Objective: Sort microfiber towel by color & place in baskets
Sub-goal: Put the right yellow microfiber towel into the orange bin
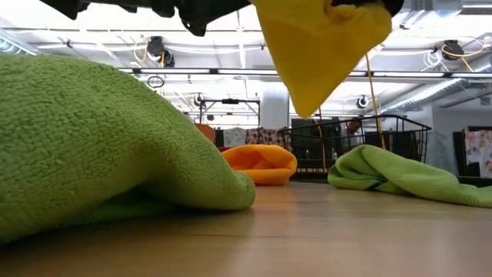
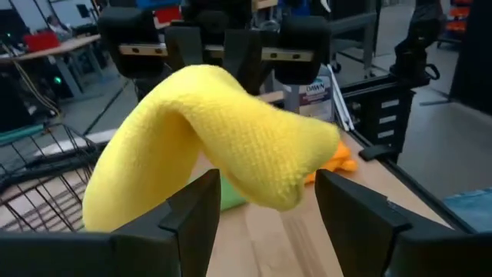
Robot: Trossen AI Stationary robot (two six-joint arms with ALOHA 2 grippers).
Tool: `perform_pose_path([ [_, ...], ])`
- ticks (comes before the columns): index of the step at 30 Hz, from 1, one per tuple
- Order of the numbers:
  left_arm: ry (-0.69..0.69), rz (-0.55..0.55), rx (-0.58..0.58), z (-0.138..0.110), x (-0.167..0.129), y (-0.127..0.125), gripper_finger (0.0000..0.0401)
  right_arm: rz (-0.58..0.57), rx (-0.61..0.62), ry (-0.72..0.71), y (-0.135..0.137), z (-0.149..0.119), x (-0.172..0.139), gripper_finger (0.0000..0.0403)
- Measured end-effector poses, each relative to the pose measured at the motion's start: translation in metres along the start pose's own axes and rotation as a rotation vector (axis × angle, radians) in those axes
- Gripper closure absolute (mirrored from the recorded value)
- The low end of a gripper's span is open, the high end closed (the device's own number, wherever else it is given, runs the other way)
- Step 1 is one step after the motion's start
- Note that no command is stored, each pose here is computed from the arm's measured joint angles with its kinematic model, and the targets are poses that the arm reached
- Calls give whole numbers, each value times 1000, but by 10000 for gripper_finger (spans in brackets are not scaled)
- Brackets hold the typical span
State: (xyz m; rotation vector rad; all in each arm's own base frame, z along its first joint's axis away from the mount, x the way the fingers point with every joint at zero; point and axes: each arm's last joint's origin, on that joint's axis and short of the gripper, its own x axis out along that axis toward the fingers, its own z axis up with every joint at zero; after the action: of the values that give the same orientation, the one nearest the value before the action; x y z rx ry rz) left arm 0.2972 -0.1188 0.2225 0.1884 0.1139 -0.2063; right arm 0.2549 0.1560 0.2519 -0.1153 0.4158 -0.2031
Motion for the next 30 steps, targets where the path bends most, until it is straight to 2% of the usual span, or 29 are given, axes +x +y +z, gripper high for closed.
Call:
perform_pose_path([
  [7,44,-64,7,18,-24,-11,182,-26,-21,27,4,-8,7,381],
  [10,52,-32,7,30,-41,-12,182,6,1,37,9,-11,9,381],
  [13,-9,11,-3,44,-52,-13,182,15,-10,9,11,-9,15,381],
  [17,-99,16,57,52,-51,-19,182,35,-30,-44,13,-3,21,381],
  [21,-126,24,94,47,-41,-23,176,77,-64,-83,14,1,26,381],
  [24,-103,28,112,39,-34,-24,149,90,-55,-89,11,3,29,381],
  [30,-91,62,117,27,-20,-20,63,85,-54,-84,9,2,32,381],
])
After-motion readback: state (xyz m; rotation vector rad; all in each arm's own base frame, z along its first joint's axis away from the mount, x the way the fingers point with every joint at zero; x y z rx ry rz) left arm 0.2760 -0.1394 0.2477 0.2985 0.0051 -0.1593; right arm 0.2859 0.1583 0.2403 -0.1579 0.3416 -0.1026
